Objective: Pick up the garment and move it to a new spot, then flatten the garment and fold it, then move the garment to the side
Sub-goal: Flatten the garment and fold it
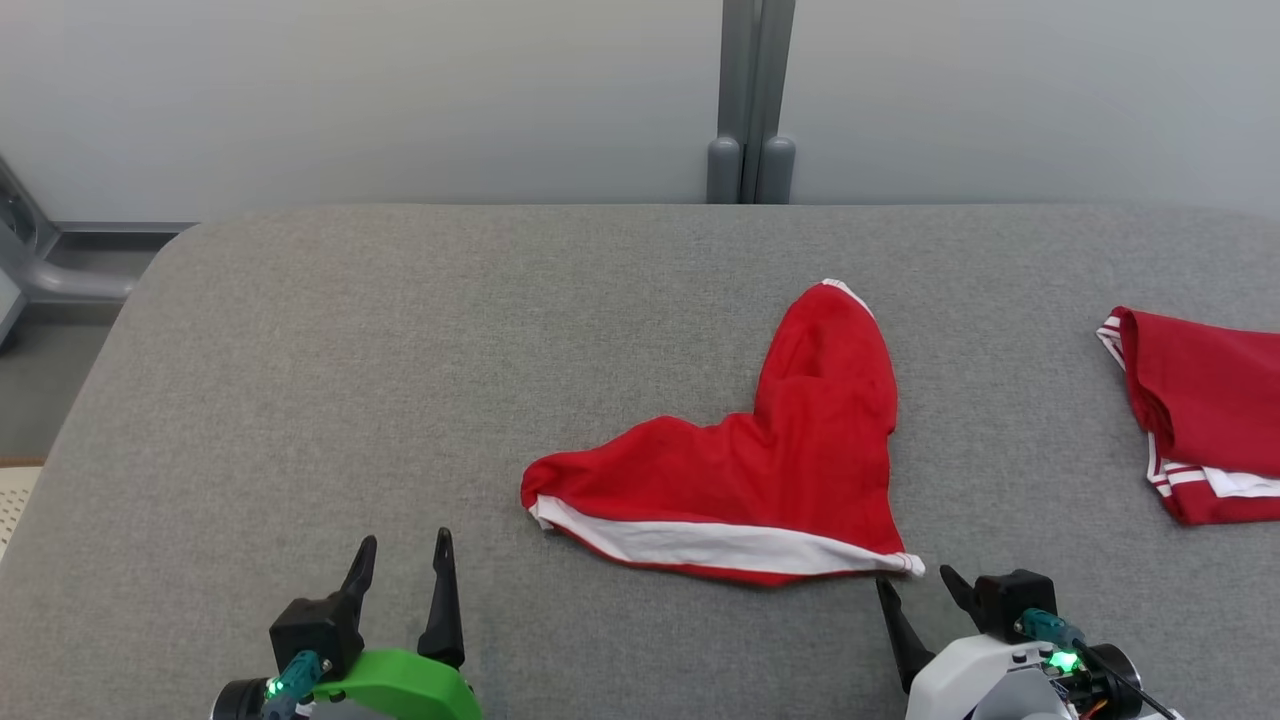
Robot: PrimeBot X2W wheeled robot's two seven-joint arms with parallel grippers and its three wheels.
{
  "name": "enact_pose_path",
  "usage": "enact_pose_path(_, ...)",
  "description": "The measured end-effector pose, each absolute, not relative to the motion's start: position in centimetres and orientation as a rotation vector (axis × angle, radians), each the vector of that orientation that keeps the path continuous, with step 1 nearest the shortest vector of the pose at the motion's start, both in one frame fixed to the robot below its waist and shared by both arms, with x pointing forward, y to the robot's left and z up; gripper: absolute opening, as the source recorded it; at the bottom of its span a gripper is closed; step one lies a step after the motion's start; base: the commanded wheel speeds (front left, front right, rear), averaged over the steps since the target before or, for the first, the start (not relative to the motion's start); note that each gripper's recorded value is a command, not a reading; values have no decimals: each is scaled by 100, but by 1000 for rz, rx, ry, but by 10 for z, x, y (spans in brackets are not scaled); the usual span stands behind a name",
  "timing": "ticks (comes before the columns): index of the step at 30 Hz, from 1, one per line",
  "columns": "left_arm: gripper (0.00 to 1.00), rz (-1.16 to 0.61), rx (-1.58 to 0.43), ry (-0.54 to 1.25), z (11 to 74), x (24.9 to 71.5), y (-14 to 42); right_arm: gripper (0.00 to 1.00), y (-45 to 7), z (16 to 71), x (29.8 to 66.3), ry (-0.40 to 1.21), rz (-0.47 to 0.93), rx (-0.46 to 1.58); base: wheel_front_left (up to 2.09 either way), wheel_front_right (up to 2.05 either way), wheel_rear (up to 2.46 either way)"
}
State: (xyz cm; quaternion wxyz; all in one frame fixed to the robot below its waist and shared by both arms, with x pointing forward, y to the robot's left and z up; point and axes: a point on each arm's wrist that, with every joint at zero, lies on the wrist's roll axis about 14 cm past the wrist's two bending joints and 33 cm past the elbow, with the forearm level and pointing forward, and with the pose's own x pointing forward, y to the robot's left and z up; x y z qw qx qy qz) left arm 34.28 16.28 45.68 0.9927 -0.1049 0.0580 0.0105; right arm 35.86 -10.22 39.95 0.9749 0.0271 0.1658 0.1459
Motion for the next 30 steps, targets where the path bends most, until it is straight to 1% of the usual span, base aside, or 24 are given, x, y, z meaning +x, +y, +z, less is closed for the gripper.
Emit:
enact_pose_path(9, 100, 35, -203, 129, 454, 341, 168, 100, -87, 392, 369, 353, 338, 50, 0, 0, 0)
enact_pose_path(10, 100, 35, -202, 130, 454, 342, 168, 95, -87, 392, 371, 353, 341, 51, 0, 0, 0)
enact_pose_path(12, 100, 34, -200, 132, 453, 342, 168, 74, -85, 392, 373, 353, 345, 51, 0, 0, 0)
enact_pose_path(13, 100, 34, -200, 132, 453, 342, 168, 71, -84, 393, 374, 351, 348, 50, 0, 0, 0)
enact_pose_path(14, 100, 32, -199, 133, 453, 342, 168, 50, -83, 394, 376, 346, 351, 49, 0, 0, 0)
enact_pose_path(16, 100, 34, -196, 136, 453, 342, 168, 38, -82, 395, 377, 342, 353, 51, 0, 0, 0)
enact_pose_path(17, 100, 33, -195, 138, 452, 343, 168, 19, -82, 395, 378, 343, 355, 51, 0, 0, 0)
enact_pose_path(19, 100, 31, -195, 141, 451, 343, 167, 0, -81, 395, 378, 343, 356, 54, 0, 0, 0)
enact_pose_path(24, 100, 23, -194, 148, 449, 344, 164, 0, -84, 392, 379, 349, 347, 54, 0, 0, 0)
enact_pose_path(27, 100, 4, -200, 162, 447, 344, 158, 0, -87, 399, 384, 327, 333, 59, 0, 0, 0)
enact_pose_path(30, 100, -53, -272, 209, 438, 342, 137, 0, -91, 405, 389, 300, 321, 64, 0, 0, 0)
